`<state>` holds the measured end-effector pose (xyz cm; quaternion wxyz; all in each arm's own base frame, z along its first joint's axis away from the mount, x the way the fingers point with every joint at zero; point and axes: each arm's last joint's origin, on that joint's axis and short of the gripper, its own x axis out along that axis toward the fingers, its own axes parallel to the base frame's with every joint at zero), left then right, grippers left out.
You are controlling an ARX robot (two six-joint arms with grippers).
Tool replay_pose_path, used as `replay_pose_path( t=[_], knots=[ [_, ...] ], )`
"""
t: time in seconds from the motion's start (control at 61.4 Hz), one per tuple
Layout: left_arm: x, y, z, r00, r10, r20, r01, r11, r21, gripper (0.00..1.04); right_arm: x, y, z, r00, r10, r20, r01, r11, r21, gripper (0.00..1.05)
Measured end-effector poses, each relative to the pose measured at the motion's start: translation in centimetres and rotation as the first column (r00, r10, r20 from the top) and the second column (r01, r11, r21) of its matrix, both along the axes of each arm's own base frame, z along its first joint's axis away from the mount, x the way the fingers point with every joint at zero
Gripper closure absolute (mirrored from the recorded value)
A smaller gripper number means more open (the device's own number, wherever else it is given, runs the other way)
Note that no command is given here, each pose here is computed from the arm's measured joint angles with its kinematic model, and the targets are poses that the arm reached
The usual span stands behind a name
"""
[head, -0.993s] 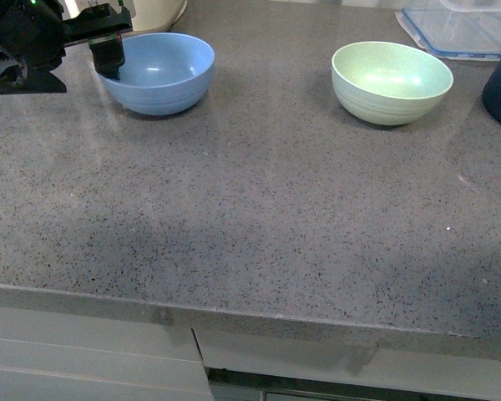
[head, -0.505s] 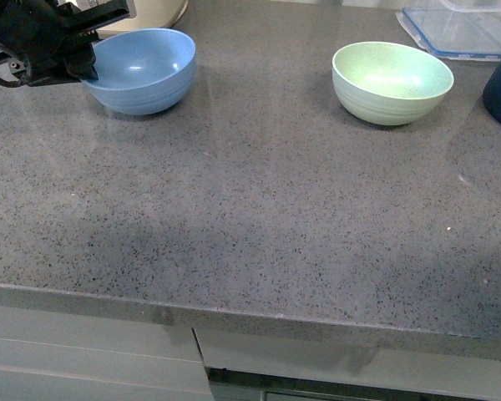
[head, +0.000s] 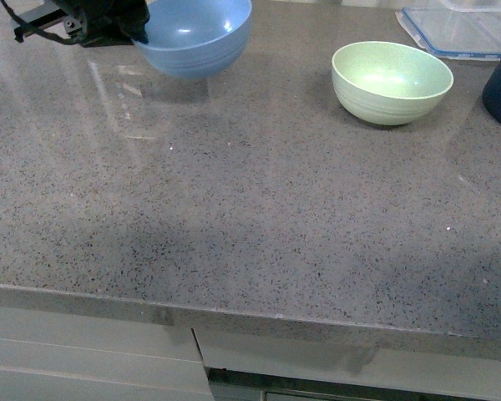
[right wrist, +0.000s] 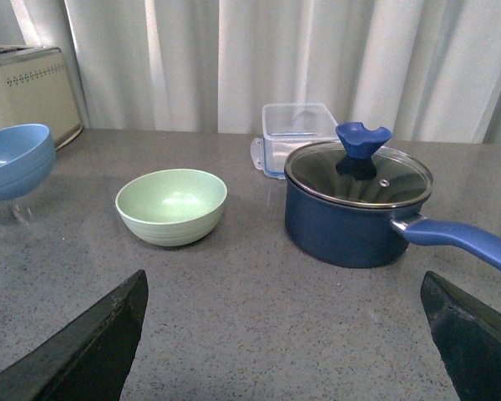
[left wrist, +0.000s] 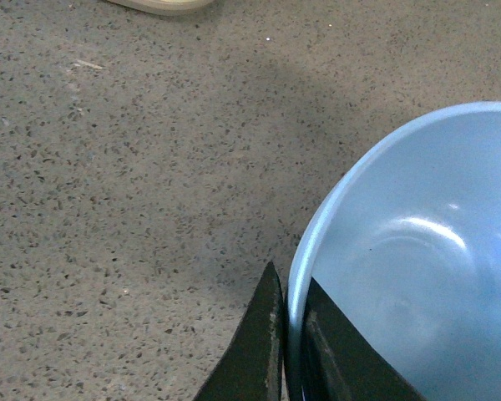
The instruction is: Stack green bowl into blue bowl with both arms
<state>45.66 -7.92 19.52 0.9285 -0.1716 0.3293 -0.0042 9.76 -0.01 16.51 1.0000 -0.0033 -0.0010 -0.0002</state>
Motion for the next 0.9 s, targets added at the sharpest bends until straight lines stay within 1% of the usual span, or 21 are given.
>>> replay_pose_path(
  t=[0.081,0.326,0.456,0.651,0.896],
  knots=[
    [0.3,-0.6,-0.1,1.0,-0.005,-0.002,0.005,1.0,-0.006,1.01,0.0,0.0,0.0,1.0,0.0,0.0,0.0,1.0,0.0,0.1],
    [0.6,-2.5,-1.9,0.999,-0.017,-0.051,0.016,1.0,-0.02,1.01,0.0,0.0,0.0,1.0,0.0,0.0,0.0,1.0,0.0,0.1],
    [0.5,-3.4,-2.0,0.998,-0.03,-0.056,0.028,0.999,-0.028,1.01,0.0,0.0,0.0,1.0,0.0,0.0,0.0,1.0,0.0,0.1],
    [0.6,-4.9,-1.6,0.998,-0.048,-0.046,0.047,0.998,-0.041,1.01,0.0,0.0,0.0,1.0,0.0,0.0,0.0,1.0,0.0,0.1],
    [0.8,-5.6,-2.3,0.997,-0.055,-0.063,0.053,0.998,-0.03,1.01,0.0,0.0,0.0,1.0,0.0,0.0,0.0,1.0,0.0,0.1]
  ],
)
